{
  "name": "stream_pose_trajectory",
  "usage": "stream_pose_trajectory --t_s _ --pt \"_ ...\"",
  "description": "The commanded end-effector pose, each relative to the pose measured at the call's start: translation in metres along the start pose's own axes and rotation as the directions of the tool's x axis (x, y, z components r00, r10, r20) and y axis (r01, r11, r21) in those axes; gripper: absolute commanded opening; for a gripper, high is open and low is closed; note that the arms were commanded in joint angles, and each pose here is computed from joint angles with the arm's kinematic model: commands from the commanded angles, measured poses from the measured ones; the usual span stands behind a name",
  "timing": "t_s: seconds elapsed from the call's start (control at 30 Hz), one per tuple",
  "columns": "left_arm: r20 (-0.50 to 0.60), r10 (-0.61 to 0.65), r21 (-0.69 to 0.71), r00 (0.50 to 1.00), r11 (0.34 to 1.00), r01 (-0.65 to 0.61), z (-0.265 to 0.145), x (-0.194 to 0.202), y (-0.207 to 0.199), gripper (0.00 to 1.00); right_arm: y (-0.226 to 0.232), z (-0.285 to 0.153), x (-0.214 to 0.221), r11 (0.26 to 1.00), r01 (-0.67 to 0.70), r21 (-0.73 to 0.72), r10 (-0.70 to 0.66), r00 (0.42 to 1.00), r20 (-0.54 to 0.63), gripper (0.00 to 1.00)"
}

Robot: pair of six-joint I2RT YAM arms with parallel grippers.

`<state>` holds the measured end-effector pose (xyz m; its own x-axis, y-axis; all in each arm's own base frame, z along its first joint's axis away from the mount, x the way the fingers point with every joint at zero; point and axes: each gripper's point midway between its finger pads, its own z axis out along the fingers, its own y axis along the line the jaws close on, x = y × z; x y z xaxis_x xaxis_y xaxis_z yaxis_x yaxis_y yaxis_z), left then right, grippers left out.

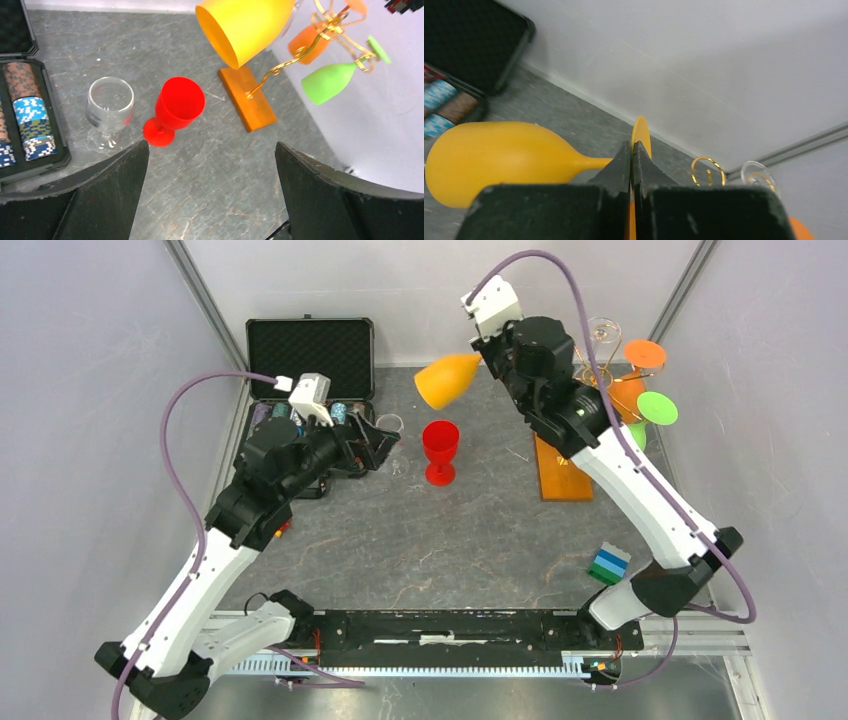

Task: Take the wine glass off the wine glass rack

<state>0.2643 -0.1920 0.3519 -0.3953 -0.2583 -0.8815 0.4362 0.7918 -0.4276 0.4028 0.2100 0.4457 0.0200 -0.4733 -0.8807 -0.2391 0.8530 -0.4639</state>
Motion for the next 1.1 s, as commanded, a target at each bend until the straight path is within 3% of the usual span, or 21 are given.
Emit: stream_pose_trajectory --t_s 0.0,0.17,0.4,0.53,0.7,0.93,1.07 --pt "0.133 -0.123 0.101 0.983 0.989 0.110 -0.016 -0.029 -0.022 1.00 0.013 -0.021 -0.030 0.944 -0.305 -0.125 0.318 0.942 0.109 0.00" --pt "0.125 -0.178 0.207 0.976 0.967 0.150 -0.025 -0.035 -0.043 1.00 0.046 -0.036 -0.021 0.836 -0.482 -0.264 0.516 0.854 0.073 0.00" --pt "0.066 -0.251 0.300 0.966 0.928 0.220 -0.022 -0.027 -0.060 0.95 0.078 -0.050 -0.002 0.722 -0.581 -0.376 0.636 0.771 0.030 0.00" --pt "0.005 -0.297 0.240 0.955 0.927 0.287 -0.012 -0.013 -0.051 0.87 0.078 -0.055 0.001 0.706 -0.595 -0.384 0.655 0.754 0.036 0.00" --pt "0.004 -0.331 0.216 0.944 0.922 0.322 -0.011 -0.011 -0.047 0.81 0.074 -0.060 0.001 0.694 -0.612 -0.380 0.677 0.734 0.052 0.00" --pt "0.057 -0.338 0.180 0.939 0.929 0.324 -0.022 -0.016 -0.038 0.93 0.063 -0.060 0.010 0.702 -0.637 -0.319 0.688 0.722 0.072 0.00" --pt "0.069 -0.339 0.166 0.938 0.931 0.324 -0.023 -0.014 -0.034 0.94 0.064 -0.061 0.014 0.685 -0.658 -0.313 0.707 0.704 0.066 0.00"
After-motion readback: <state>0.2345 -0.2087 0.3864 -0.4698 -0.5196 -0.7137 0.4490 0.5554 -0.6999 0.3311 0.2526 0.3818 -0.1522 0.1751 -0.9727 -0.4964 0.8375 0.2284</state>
